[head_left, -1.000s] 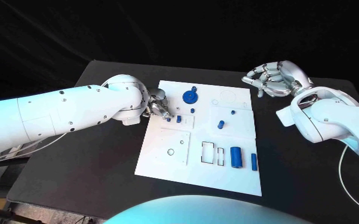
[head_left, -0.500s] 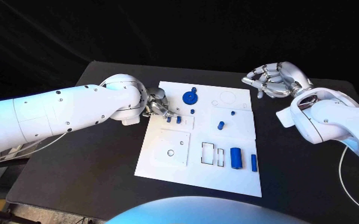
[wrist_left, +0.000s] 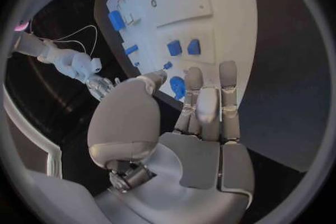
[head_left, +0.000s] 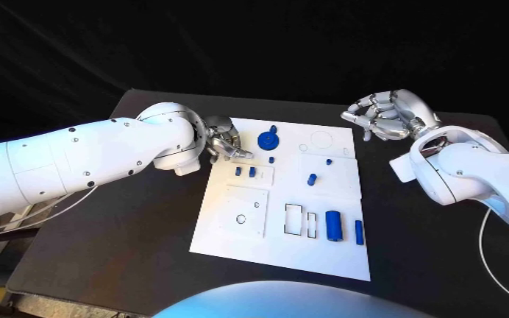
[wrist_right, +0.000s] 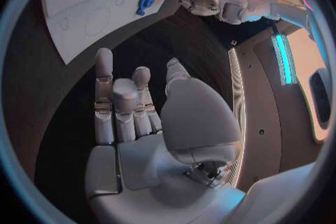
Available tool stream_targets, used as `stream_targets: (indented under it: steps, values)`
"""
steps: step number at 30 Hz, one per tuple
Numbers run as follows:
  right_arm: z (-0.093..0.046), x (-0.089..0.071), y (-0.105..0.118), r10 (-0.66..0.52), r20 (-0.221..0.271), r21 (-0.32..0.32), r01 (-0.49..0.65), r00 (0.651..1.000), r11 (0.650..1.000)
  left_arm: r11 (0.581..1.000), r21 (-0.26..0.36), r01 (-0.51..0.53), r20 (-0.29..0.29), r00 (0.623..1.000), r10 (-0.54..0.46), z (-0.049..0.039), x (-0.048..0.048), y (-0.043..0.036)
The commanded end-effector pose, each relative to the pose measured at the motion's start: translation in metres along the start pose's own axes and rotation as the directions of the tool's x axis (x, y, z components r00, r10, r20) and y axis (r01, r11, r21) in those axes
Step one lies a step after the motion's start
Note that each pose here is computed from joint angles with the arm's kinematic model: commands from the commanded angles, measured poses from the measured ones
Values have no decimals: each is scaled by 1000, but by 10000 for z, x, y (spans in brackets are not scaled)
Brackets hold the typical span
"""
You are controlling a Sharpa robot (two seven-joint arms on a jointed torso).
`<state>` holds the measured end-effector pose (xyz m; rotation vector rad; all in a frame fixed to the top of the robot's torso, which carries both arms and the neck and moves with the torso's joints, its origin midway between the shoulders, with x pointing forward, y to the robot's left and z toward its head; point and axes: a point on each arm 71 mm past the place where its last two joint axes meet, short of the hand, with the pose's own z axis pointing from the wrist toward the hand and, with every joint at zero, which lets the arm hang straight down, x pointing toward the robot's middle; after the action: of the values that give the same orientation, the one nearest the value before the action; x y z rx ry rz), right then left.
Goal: Assemble the parts on the task board
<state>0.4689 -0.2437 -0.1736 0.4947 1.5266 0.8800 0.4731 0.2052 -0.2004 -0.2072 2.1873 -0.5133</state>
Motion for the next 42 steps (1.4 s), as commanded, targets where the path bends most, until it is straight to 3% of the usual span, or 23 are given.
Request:
stream_targets:
  steps: [1,5,7,13,21,27,42]
  values:
    - [-1,12,10,-4,-10,-14,4,1000,1000,981,164,99,69,991,-112,15,-43,-163]
    - [-3,12,14,-4,-8,-15,4,1000,1000,949,309,70,134,984,-116,52,-45,-307]
    - [-6,12,16,-3,-7,-15,3,1000,1000,918,395,-16,205,976,-72,69,-46,-390]
    - [-8,15,21,-3,-7,-16,2,1000,1000,848,482,-220,305,949,73,121,17,-526]
    - [-3,27,30,-2,-9,-19,2,1000,1000,789,467,-398,319,908,270,259,148,-610]
    - [0,30,33,-3,-9,-21,3,1000,1000,775,438,-455,280,888,364,346,214,-626]
    - [3,38,44,-3,-7,-23,3,1000,1000,778,410,-476,236,879,414,445,243,-632]
